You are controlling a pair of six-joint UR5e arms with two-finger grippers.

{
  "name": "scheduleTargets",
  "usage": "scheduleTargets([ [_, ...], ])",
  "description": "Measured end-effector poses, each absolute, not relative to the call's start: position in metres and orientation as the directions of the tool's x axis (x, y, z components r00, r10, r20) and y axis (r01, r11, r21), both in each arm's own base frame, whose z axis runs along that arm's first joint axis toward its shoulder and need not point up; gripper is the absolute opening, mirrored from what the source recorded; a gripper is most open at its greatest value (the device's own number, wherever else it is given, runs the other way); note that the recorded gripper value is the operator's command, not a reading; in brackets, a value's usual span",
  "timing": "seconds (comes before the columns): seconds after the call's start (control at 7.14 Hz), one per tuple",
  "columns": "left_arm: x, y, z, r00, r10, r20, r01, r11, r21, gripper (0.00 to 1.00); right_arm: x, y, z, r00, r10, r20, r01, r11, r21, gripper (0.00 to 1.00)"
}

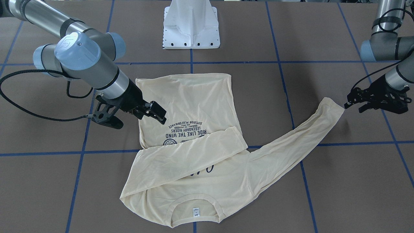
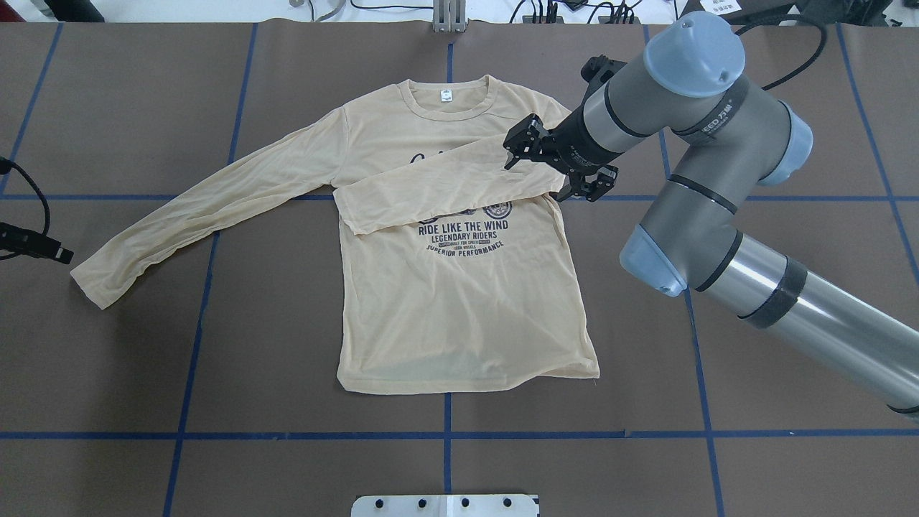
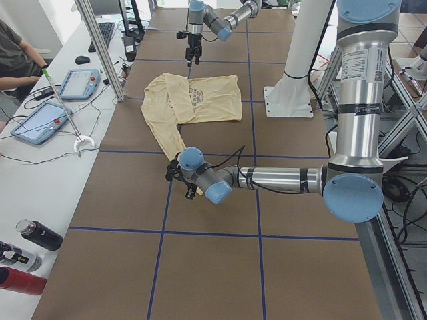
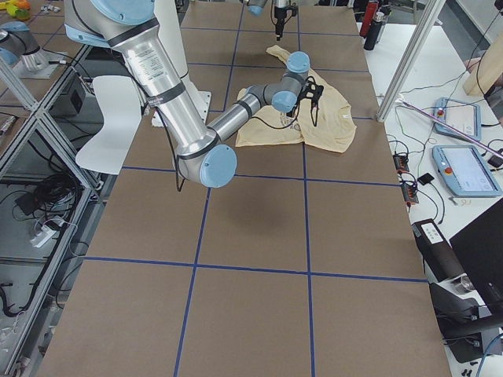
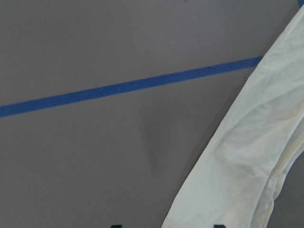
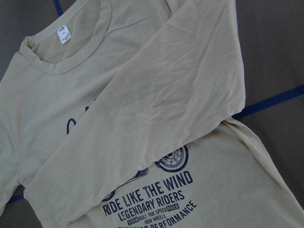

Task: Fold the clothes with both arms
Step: 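Release the sleeve on the shirt and raise the right gripper away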

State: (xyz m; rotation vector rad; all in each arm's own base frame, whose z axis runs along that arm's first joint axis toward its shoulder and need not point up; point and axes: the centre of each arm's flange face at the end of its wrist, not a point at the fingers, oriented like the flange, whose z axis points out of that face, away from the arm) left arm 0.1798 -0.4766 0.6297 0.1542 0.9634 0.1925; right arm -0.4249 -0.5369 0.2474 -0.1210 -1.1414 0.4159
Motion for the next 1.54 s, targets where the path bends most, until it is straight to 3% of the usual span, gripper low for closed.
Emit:
scheduleTargets([
  [1.12, 0.205, -0.473, 0.638, 0.552, 0.245, -0.797, -0.140, 0.969, 0.202, 0.55, -0.384, -0.532, 0.295, 0.365, 0.427, 0.827, -0.314, 0.893, -0.323, 0.99],
  [1.4, 0.210, -0.474, 0.642, 0.552, 0.248, -0.796, -0.147, 0.969, 0.200, 0.51, -0.382, -0.531, 0.298, 0.367, 0.430, 0.825, -0.316, 0.892, -0.324, 0.99],
  [1.54, 0.211, -0.475, 0.644, 0.549, 0.253, -0.797, -0.148, 0.968, 0.205, 0.44, -0.382, -0.531, 0.298, 0.367, 0.430, 0.825, -0.316, 0.892, -0.324, 0.99],
])
